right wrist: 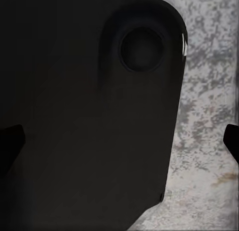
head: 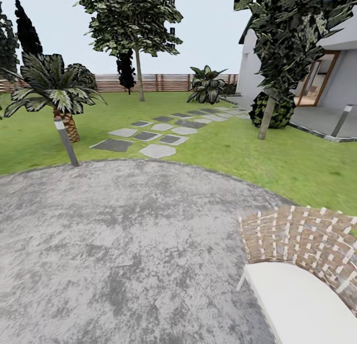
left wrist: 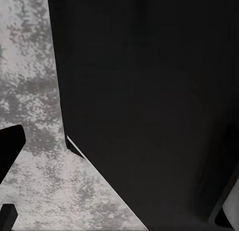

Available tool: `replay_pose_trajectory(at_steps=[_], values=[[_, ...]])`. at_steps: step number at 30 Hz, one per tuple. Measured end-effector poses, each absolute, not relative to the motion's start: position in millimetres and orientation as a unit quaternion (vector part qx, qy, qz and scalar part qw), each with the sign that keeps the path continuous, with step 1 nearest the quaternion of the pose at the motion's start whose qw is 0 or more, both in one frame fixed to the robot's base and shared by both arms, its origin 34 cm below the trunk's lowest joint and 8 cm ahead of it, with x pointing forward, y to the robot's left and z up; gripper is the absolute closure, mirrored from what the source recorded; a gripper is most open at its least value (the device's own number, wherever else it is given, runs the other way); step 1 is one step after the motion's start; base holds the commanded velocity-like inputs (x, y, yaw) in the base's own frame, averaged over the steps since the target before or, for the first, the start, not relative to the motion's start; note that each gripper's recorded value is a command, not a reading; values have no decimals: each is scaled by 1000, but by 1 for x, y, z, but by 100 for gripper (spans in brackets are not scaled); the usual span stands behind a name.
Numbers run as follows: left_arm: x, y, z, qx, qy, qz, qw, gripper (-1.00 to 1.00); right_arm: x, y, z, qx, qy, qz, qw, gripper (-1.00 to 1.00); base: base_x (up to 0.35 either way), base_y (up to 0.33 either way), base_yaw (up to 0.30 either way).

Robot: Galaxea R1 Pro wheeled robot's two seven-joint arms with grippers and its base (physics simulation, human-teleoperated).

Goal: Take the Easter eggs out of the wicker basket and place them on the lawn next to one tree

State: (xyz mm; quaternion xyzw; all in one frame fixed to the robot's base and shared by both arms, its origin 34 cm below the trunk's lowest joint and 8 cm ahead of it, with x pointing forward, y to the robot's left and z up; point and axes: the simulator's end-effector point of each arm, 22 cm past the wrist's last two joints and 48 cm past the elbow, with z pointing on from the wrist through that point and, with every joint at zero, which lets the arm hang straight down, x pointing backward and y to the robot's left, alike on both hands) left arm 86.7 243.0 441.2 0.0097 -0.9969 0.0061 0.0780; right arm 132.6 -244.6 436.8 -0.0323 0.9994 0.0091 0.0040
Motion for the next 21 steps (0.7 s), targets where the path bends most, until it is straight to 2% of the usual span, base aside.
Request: replay_pose_trajectory(at_steps=[21], values=[[86, 243, 441, 10, -997, 6, 78, -100, 133, -244, 437, -32, 999, 9, 4, -100, 337, 0, 293]])
